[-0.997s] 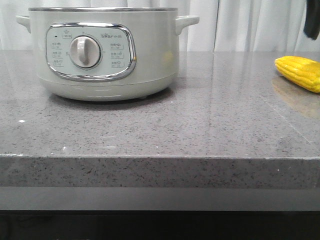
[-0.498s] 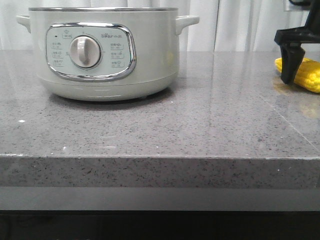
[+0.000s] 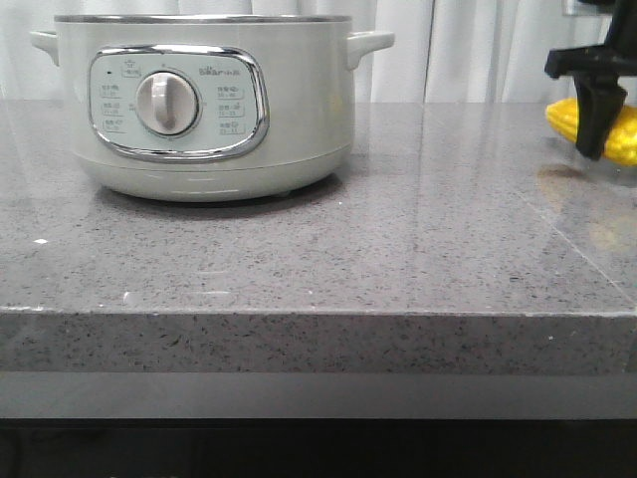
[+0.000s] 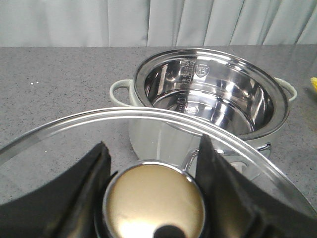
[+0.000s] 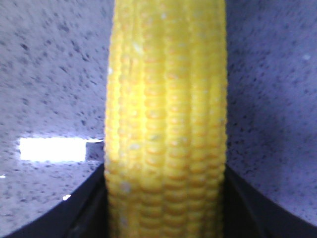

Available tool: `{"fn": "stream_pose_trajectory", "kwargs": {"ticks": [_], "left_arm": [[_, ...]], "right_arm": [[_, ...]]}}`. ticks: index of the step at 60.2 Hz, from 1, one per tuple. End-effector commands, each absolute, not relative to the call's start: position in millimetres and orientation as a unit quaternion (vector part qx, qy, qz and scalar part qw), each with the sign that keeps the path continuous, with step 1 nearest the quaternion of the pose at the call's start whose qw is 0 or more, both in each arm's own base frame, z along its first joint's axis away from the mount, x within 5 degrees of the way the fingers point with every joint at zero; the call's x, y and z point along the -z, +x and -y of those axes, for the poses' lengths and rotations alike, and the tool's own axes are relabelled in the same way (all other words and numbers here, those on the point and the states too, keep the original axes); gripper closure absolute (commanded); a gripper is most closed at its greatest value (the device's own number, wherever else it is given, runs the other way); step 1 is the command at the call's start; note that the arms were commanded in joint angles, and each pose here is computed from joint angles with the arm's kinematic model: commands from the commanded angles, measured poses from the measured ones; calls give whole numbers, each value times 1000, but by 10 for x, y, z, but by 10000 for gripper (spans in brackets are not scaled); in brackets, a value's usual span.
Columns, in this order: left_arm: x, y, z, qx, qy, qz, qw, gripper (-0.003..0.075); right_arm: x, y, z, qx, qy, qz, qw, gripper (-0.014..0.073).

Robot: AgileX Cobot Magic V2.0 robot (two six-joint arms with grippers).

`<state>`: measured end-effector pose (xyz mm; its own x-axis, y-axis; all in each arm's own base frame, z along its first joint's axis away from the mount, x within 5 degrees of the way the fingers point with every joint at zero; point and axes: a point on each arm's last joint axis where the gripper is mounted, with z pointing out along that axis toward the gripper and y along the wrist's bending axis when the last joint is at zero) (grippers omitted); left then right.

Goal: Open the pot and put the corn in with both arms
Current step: 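Grasp the yellow corn cob with the right gripper and lift it, then carry the corn over the open pot and release it inside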

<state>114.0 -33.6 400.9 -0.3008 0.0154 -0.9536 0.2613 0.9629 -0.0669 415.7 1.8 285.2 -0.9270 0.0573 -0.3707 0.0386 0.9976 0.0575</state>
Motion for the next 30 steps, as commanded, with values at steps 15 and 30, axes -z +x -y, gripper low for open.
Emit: {"fn": "stream_pose_trajectory", "kwargs": {"ticks": [15, 30], "left_arm": [[-4266, 1121, 332, 124, 75, -740, 657, 491], [-4266, 1121, 332, 124, 75, -740, 657, 491]], "right_arm": [[-4182, 3872, -686, -98, -83, -923, 364, 267], [-4656, 3594, -1495, -200, -171, -861, 436, 267]]}}
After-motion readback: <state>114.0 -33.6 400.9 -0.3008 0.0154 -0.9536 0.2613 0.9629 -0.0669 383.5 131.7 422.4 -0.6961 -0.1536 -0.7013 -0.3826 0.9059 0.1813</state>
